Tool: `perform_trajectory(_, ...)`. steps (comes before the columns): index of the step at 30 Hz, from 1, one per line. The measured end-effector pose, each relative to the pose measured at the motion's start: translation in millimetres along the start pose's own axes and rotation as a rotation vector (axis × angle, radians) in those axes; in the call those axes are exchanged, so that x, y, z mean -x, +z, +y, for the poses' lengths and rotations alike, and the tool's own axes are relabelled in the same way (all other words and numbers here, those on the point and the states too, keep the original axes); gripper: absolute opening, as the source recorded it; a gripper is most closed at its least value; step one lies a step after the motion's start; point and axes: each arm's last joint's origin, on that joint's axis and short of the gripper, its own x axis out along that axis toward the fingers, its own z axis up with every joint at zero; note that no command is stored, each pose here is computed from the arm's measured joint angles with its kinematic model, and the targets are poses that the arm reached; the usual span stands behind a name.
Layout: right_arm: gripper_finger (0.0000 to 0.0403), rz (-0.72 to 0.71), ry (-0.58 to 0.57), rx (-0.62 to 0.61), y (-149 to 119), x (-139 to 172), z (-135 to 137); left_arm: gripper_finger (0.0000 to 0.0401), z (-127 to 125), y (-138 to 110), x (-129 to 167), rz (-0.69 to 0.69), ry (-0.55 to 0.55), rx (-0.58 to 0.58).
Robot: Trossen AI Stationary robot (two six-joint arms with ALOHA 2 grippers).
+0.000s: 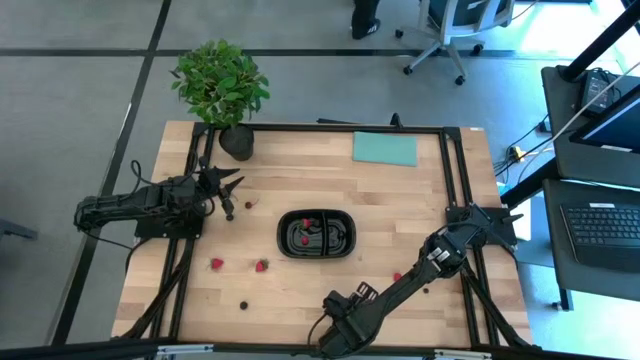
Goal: Pick and placing Produce into tupperware
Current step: Put the bottom red cherry into the right section of the black bin
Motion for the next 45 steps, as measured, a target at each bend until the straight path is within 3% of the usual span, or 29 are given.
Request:
perform_trajectory(8,0.0136,0.035,-0.013,0.002,0,-10,2,0.012,0,0,0,0.0,0.0,0.0)
perform_trajectory(16,0.0069,0.054,-0.01,0.02,1,-11,1,0.012,0,0,0,0.0,0.0,0.0)
perform_trajectory(22,0.0067,0.085,-0.113,0.028,2,-6,-13,0.012,0,0,0,0.0,0.0,0.0)
perform_trajectory(25,0.0068,0.083,-0.162,0.028,10,11,-26,0.012,0,0,0,0.0,0.0,0.001)
perform_trajectory(34,0.0066,0.026,-0.15,0.125,68,57,-68,0.012,0,0,0,0.0,0.0,0.002)
perform_trajectory(45,0.0068,-0.044,-0.113,0.274,149,54,-111,0.012,0,0,0,0.0,0.0,0.002)
